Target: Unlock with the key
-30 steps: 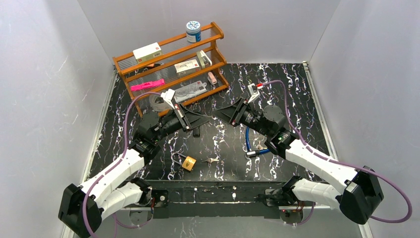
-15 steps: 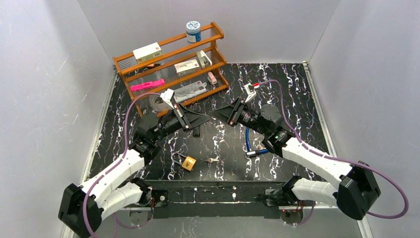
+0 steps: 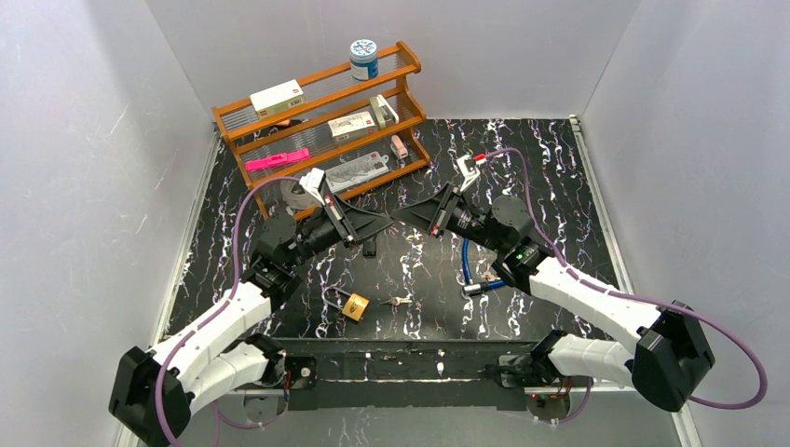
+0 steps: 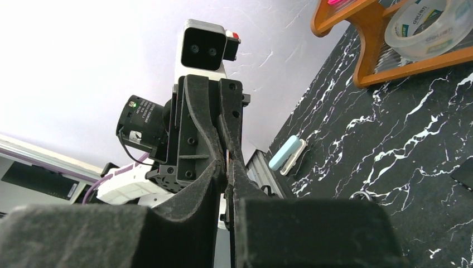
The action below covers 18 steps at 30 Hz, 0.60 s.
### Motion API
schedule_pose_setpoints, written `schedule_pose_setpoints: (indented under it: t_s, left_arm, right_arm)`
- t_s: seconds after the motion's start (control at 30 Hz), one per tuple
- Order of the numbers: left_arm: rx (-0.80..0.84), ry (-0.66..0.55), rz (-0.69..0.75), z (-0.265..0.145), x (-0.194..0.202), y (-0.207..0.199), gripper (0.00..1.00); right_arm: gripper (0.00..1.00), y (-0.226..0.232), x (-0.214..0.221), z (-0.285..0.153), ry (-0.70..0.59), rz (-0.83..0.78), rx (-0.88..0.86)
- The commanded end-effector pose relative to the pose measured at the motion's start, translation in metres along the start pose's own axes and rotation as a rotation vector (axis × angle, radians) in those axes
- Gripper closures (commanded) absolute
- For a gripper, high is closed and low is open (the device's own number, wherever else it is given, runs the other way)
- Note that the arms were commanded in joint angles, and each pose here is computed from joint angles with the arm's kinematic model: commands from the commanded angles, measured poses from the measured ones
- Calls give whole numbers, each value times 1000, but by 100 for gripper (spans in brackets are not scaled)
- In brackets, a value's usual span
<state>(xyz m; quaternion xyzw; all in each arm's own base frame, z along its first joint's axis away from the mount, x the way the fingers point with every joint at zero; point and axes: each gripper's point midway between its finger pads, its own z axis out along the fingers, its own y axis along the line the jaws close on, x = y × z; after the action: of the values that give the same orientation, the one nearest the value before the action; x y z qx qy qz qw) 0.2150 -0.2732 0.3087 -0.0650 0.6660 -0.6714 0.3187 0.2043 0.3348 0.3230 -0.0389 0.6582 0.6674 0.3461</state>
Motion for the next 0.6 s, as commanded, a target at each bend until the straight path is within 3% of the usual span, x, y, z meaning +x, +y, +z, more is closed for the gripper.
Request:
schedule_pose_setpoints:
  t_s: [0.0,0.1,0.27,0.4,0.47,0.57]
  left_arm:
    - [75,-41,27,-4,-8,-27,100]
    - [85,-41,28,-5,-8,-30,100]
    - [90,-27,32,-6,-5,-30,100]
    - [109,-5,52,-9,0,-34,98]
    - [128,18,76,-11,3,-40,81]
    - [114,65,124,-13,11,-38,29]
  right_arm:
    - [80,18,-5,6,9,-20,-55]
    - [81,15,-6,6,4,-21,-45]
    - [99,20,-11,6,-11,-42,-54]
    - [99,24,-16,7,-32,-63,-53]
    - [99,25,-17,6,-27,-74,-45]
    - [99,31,-14,5,26,-137,-38]
